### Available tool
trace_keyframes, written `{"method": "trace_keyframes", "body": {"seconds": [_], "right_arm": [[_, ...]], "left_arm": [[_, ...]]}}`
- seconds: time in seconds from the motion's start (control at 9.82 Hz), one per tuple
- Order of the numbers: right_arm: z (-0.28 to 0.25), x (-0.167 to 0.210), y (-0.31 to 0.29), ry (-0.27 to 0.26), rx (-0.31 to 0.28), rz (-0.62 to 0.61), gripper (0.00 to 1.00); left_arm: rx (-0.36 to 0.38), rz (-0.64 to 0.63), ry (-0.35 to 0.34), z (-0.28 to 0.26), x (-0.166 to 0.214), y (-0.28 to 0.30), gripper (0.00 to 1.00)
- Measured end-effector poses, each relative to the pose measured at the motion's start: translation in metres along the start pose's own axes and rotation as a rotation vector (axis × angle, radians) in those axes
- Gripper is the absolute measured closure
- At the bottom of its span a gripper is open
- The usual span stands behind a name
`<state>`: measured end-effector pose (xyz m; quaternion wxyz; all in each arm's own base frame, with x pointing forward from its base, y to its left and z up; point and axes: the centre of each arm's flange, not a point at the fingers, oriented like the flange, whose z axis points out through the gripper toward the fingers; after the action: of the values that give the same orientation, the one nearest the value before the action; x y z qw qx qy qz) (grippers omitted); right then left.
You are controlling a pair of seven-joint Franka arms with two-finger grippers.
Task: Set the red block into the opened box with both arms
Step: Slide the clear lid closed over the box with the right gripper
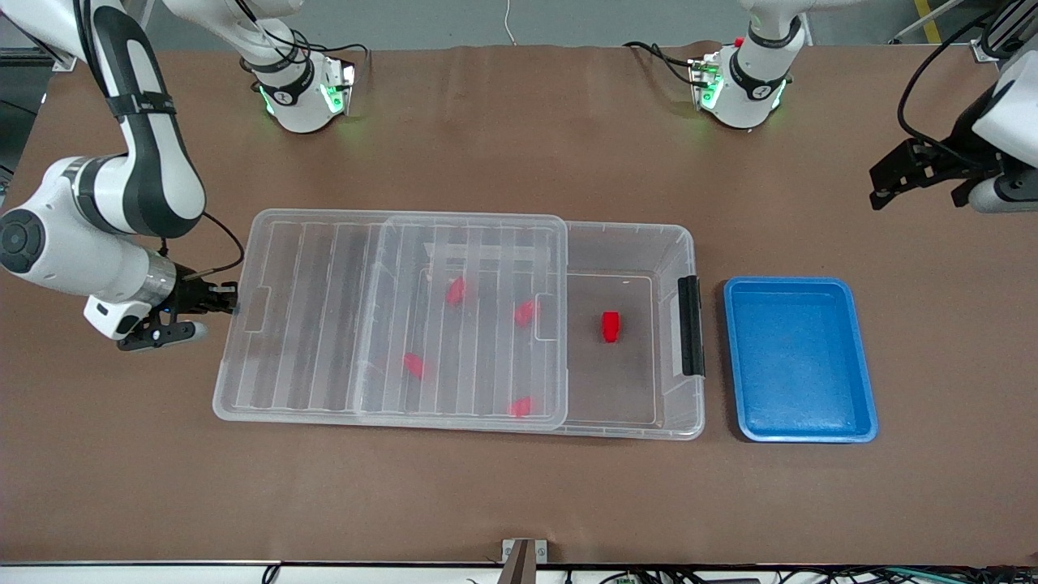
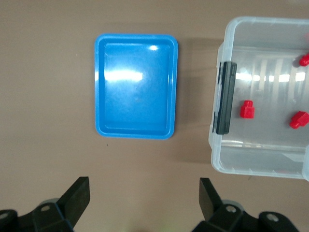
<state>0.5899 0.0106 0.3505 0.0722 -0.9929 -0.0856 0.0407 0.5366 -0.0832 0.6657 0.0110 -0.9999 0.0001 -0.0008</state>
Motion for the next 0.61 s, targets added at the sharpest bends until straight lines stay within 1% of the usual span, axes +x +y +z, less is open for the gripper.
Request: {"method": "trace_keyframes", "body": {"seconds": [0.2,0.31,0.61], "right_arm": [[0.003,0.004,-0.028,0.004,0.034,-0.017,0.99],[0.005,0.007,-0.045,0.007,0.039,-0.021,0.99],[0.018,0.013,-0.109,0.016,0.027,-0.013,0.99]], "left_arm": [[-0.01,-0.013,-0.02,0.005,-0.014,-0.005,0.0],[-0.009,-0.011,-0.021,0.004,-0.018,-0.004,0.0],[-0.006,-0.009,-0.03,0.005,-0.02,-0.003,0.0]]}}
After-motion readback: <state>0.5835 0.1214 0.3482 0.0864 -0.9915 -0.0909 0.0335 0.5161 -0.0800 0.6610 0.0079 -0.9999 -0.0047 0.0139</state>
